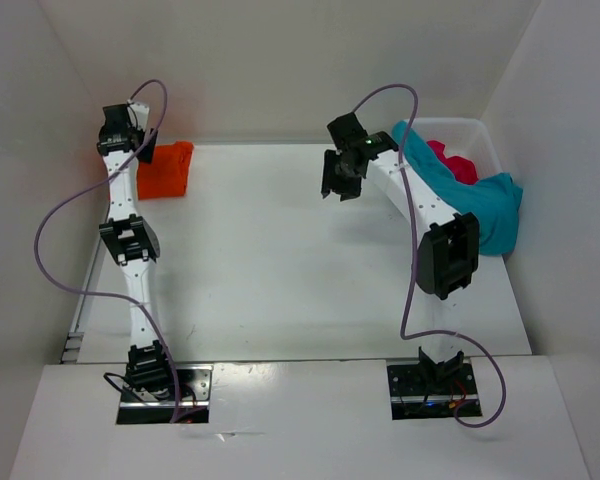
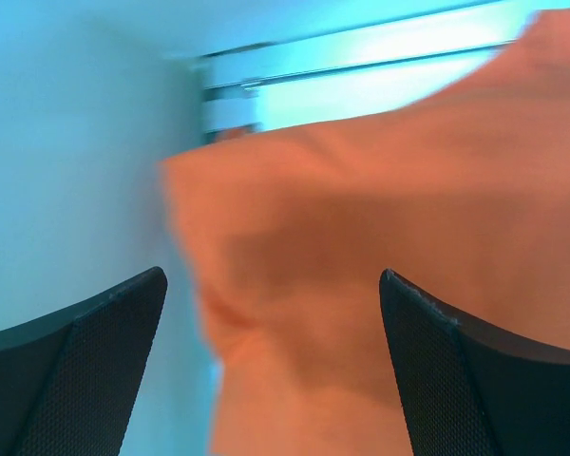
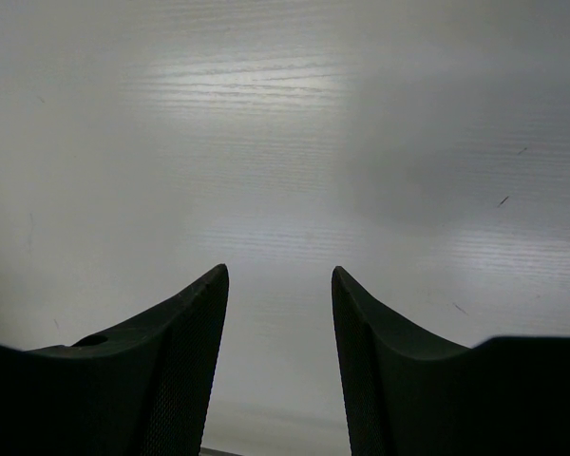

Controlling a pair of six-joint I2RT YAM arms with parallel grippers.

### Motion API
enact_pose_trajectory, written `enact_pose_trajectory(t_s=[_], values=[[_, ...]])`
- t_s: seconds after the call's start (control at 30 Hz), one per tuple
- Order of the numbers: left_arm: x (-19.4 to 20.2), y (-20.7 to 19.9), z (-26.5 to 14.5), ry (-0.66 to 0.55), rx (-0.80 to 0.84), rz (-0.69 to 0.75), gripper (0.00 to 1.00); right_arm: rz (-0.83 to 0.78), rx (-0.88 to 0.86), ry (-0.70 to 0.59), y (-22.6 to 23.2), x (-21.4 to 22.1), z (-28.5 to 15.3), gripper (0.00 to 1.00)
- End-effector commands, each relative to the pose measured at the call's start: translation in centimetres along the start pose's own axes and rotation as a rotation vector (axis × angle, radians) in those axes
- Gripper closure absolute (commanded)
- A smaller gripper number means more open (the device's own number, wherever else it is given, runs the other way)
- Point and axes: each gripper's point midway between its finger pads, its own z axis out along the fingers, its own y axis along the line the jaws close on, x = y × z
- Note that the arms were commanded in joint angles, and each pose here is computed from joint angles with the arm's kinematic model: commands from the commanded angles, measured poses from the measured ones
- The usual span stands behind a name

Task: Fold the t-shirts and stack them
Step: Put the neatly folded tshirt into the corner of the board with the left arm

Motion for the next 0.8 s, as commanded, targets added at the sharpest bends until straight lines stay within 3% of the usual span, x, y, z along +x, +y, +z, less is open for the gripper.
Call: enact_pose_trajectory(t_s=[0.0, 0.2, 0.3, 0.37, 0.43, 0.5, 0.6, 0.67, 0.73, 0.77], values=[[-1.3, 6.0, -2.8, -0.010, -0.169, -0.002, 0.01, -0.021, 0.002, -0.038, 0.3, -0.7, -1.2, 0.47], [3.7, 6.8, -0.9, 0.117, -0.202, -0.007, 0.01, -0.020, -0.001, -0.045, 0.3, -0.7, -1.5, 0.47], [2.5, 6.4, -2.3, 0.086, -0.134, -0.067, 0.01, -0.018, -0.003, -0.069, 0.3, -1.3, -2.5, 0.47], [0.0, 6.2, -4.8, 0.031, -0.074, -0.105, 0.01, -0.025, 0.025, -0.101, -0.1, -2.1, -3.5, 0.45], [-2.4, 6.0, -8.3, -0.012, -0.013, -0.128, 0.01, -0.029, 0.070, -0.157, -1.0, -3.1, -5.2, 0.36], [-5.7, 4.3, -12.3, -0.104, 0.143, -0.135, 0.01, -0.032, 0.116, -0.203, -2.0, -4.0, -7.6, 0.33], [-6.9, -0.9, -19.1, -0.138, 0.479, -0.109, 0.01, -0.018, 0.208, -0.287, -4.3, -5.5, -11.5, 0.29], [-8.2, -3.0, -22.6, -0.190, 0.613, -0.083, 0.01, 0.022, 0.268, -0.354, -6.7, -7.1, -13.9, 0.25], [-7.7, -5.4, -25.2, -0.130, 0.690, -0.075, 0.01, 0.090, 0.310, -0.399, -9.9, -8.3, -15.8, 0.21], [-8.9, -7.0, -28.1, -0.164, 0.735, -0.032, 0.01, 0.121, 0.334, -0.403, -11.4, -8.8, -16.0, 0.21]])
